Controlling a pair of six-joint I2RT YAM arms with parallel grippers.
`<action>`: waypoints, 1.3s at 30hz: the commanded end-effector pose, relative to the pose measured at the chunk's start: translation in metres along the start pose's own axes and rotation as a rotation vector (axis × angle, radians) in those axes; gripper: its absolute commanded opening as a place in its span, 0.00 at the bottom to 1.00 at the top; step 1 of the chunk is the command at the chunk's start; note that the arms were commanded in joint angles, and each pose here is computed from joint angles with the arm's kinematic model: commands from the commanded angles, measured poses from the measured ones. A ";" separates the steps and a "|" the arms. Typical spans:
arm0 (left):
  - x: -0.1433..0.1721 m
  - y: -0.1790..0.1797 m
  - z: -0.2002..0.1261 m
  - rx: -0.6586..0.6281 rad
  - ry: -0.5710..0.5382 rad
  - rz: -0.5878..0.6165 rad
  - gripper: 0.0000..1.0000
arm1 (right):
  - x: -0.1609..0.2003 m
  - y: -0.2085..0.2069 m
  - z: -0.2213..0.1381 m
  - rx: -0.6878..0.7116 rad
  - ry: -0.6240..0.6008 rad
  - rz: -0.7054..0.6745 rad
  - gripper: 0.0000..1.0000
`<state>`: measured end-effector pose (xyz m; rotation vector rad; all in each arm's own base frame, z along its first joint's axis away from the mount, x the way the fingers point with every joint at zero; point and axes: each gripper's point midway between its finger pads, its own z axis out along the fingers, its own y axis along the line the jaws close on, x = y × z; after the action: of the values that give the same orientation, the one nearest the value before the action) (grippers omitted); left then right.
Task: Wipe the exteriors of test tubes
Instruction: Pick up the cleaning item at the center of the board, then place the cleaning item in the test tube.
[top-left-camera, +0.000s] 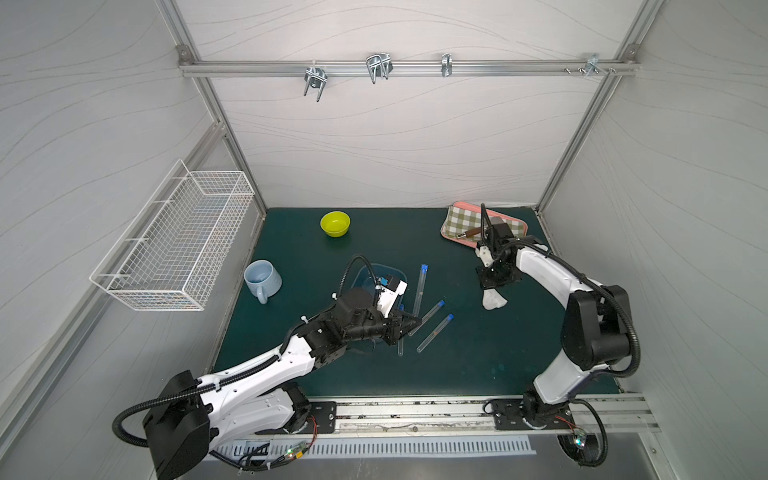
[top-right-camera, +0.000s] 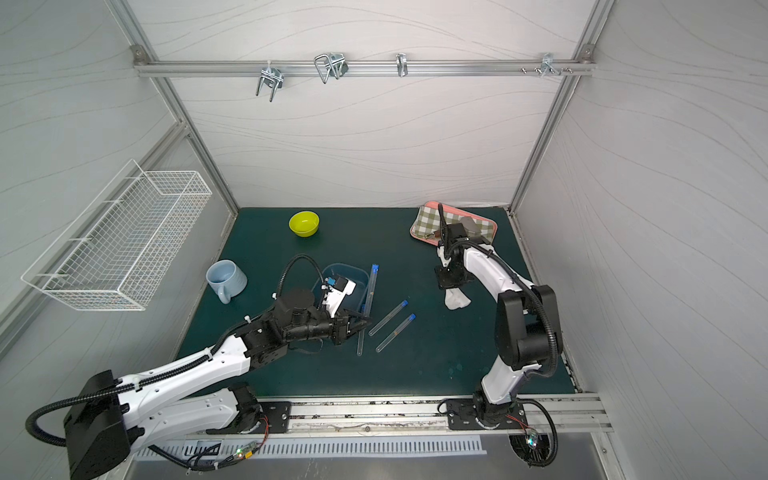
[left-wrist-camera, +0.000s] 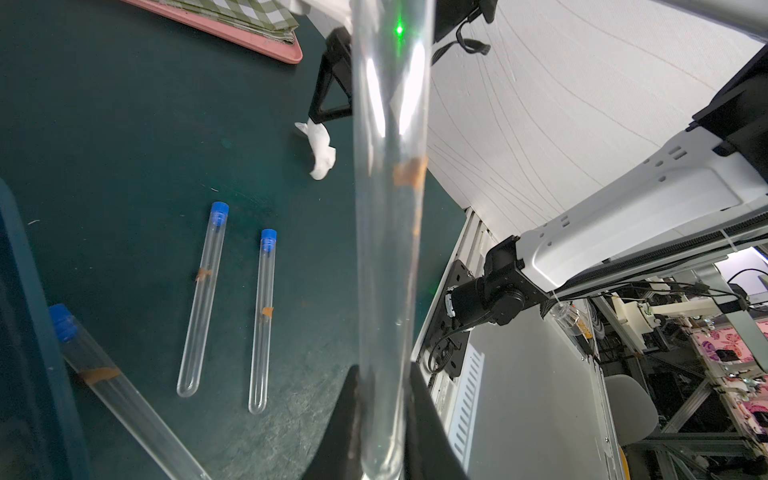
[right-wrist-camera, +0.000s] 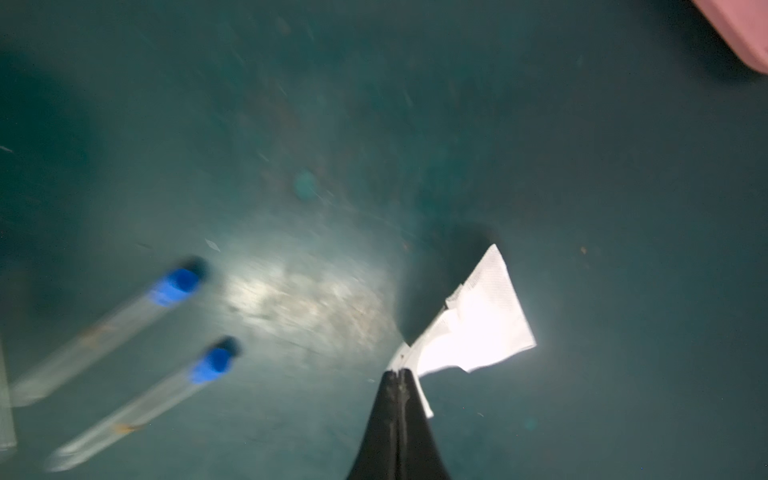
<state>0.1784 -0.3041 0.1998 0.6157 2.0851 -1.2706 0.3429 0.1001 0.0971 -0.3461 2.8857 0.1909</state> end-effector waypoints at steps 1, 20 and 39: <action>-0.013 -0.007 -0.001 0.022 -0.048 0.026 0.08 | -0.002 0.023 0.000 -0.183 0.031 0.143 0.00; -0.023 -0.004 0.017 -0.017 0.009 0.023 0.08 | 0.009 0.111 -0.186 -0.700 -0.338 0.098 0.00; -0.048 -0.018 0.048 0.050 0.043 0.041 0.06 | 0.024 0.196 -0.236 -0.949 -0.331 0.009 0.00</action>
<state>0.2093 -0.3485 0.1980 0.6770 2.1754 -1.2596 0.2147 0.2448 0.3431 -0.4280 2.2612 1.4827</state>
